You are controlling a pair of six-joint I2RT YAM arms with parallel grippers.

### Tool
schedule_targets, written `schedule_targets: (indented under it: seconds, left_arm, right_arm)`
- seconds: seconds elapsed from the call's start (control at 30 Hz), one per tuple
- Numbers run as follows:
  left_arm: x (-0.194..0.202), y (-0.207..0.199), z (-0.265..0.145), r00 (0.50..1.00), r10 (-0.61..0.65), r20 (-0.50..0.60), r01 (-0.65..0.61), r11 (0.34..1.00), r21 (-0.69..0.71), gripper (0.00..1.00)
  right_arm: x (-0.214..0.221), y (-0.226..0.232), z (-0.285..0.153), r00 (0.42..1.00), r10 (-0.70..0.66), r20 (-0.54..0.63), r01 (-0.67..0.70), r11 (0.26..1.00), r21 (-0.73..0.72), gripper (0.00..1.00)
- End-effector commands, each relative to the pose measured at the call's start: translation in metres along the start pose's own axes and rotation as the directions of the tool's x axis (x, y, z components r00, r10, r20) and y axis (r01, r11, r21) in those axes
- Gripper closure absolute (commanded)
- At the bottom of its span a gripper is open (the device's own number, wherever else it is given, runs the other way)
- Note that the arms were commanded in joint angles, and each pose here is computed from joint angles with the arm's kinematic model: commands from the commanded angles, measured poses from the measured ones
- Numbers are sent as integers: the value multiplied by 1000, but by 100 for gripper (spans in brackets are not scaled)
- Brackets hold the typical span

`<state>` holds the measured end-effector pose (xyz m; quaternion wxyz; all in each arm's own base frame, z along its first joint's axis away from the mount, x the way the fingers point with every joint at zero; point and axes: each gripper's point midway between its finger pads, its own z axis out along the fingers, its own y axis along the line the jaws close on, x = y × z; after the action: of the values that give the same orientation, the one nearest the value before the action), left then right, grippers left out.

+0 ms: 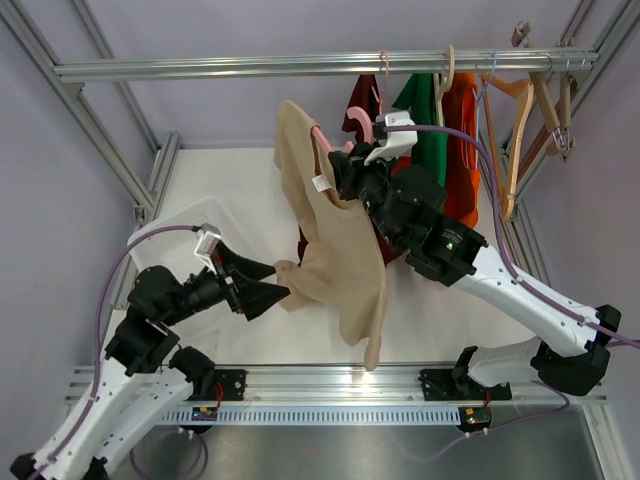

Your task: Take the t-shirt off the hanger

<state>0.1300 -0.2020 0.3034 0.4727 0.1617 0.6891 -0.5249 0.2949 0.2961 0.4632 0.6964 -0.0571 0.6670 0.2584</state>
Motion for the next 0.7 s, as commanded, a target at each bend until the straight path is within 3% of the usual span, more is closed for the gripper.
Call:
schedule_targets:
  seconds: [0.0, 0.03, 0.1, 0.13, 0.17, 0.23, 0.27, 0.33, 0.67]
  left_arm:
    - [-19, -44, 11, 999, 33, 44, -38, 992, 117, 4]
    - [-25, -39, 17, 995, 47, 84, -53, 996, 65, 4]
    - [-10, -63, 26, 996, 73, 50, -78, 989, 122, 4]
    - [-14, -59, 32, 993, 81, 82, -86, 994, 65, 2]
    - [6, -76, 41, 995, 95, 21, -96, 990, 102, 1]
    - [1, -83, 52, 988, 151, 45, -152, 988, 37, 1]
    - [14, -100, 54, 984, 177, 12, -177, 982, 70, 1]
    - [23, -93, 71, 966, 258, -5, -258, 965, -41, 1]
    - [45, -117, 115, 937, 346, -57, -350, 932, -96, 1]
  right_arm:
    - [-32, -5, -9, 991, 110, 78, -115, 992, 55, 100]
    - [-30, -6, -9, 992, 109, 68, -113, 992, 60, 100]
    - [-32, -5, -10, 990, 126, 70, -130, 990, 55, 100]
    - [-33, -5, -11, 989, 130, 72, -134, 989, 56, 100]
    - [-33, -6, -10, 989, 130, 71, -134, 989, 63, 100]
    - [-33, -7, -11, 989, 134, 68, -139, 988, 70, 100]
    - [-31, -8, -11, 989, 134, 64, -139, 988, 74, 100]
    - [-29, -9, -13, 988, 140, 57, -145, 986, 78, 100]
    - [-23, -17, -30, 987, 155, 44, -158, 985, 76, 100]
